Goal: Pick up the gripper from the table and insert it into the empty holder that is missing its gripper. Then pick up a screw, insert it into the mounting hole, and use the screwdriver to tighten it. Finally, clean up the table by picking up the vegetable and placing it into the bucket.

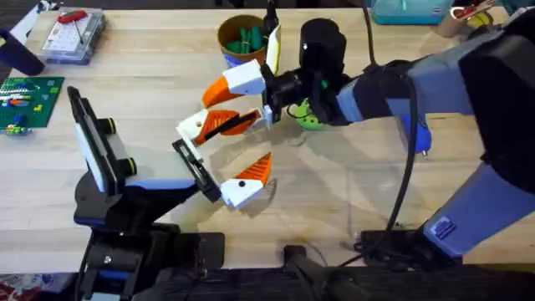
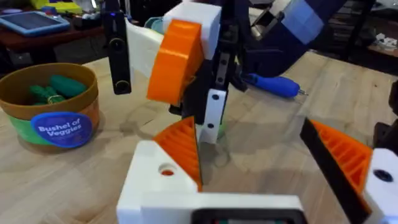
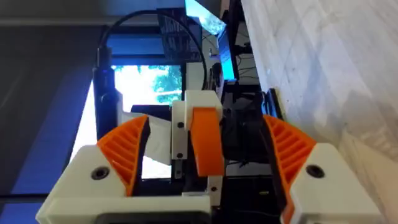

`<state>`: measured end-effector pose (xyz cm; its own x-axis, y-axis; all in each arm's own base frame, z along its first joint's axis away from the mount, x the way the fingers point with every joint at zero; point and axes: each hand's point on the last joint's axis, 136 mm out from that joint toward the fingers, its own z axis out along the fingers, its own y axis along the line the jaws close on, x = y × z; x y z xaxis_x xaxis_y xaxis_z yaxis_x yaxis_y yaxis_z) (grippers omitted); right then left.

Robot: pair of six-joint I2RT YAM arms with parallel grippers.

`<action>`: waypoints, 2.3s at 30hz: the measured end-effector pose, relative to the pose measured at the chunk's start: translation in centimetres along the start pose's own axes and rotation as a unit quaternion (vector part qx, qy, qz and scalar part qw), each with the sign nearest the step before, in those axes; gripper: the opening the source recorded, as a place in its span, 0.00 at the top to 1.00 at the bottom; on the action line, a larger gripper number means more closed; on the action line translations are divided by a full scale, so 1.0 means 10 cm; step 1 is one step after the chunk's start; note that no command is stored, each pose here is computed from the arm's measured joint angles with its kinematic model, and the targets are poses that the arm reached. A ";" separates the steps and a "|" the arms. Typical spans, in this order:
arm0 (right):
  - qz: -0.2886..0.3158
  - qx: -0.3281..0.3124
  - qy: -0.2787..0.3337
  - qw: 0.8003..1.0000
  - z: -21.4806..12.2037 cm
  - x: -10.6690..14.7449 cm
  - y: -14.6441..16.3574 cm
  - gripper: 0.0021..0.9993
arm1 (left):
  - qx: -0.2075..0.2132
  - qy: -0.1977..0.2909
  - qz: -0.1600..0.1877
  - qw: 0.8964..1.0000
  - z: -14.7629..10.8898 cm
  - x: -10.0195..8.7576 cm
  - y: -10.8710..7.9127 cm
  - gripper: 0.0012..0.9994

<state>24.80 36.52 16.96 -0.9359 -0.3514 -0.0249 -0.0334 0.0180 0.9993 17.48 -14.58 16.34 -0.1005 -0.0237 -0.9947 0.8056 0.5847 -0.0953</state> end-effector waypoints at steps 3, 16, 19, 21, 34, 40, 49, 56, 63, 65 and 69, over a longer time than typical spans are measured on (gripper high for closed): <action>-0.009 0.000 -0.003 1.000 0.00 -0.01 0.01 0.01 | 0.001 0.000 0.000 1.000 0.00 0.00 0.00 0.01; -0.047 -0.009 0.020 0.999 -0.18 0.06 0.16 0.01 | 0.001 0.000 0.000 1.000 0.00 0.00 0.00 0.01; -0.046 -0.010 0.020 0.999 -0.25 0.06 0.15 0.01 | 0.001 0.000 0.000 1.000 0.00 0.00 0.00 0.01; -0.042 -0.009 0.020 0.999 -0.27 0.07 0.13 0.01 | 0.001 0.000 0.000 1.000 0.00 0.00 0.00 0.01; -0.027 -0.008 0.024 0.999 -0.28 0.14 0.05 0.16 | 0.002 0.000 0.000 1.000 0.00 0.00 -0.01 0.01; -0.028 -0.008 0.024 0.999 -0.27 0.13 0.05 0.31 | 0.003 0.000 0.000 1.000 0.00 0.00 -0.01 0.01; -0.027 -0.006 0.020 0.999 -0.19 0.14 0.04 0.56 | 0.003 0.000 0.000 1.000 0.00 0.00 -0.01 0.01; -0.027 -0.003 0.012 1.000 -0.17 0.11 0.03 0.99 | 0.002 0.000 0.003 1.000 0.00 0.00 -0.01 0.01; -0.027 -0.003 0.011 1.000 -0.16 0.11 0.03 0.99 | 0.001 0.000 0.004 1.000 0.00 0.00 0.00 0.01; -0.027 -0.003 0.011 1.000 -0.16 0.11 0.03 0.99 | 0.001 0.000 0.004 1.000 0.00 0.00 0.00 0.01; -0.025 -0.001 0.005 1.000 -0.16 0.11 0.01 0.99 | 0.001 0.000 0.003 1.000 0.00 0.00 0.00 0.01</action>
<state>24.34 34.68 17.06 -0.9295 -0.3610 -0.0751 -0.0796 -0.0022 0.9968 17.46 -14.60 16.33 -0.0958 -0.0200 -0.9952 0.8070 0.5838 -0.0894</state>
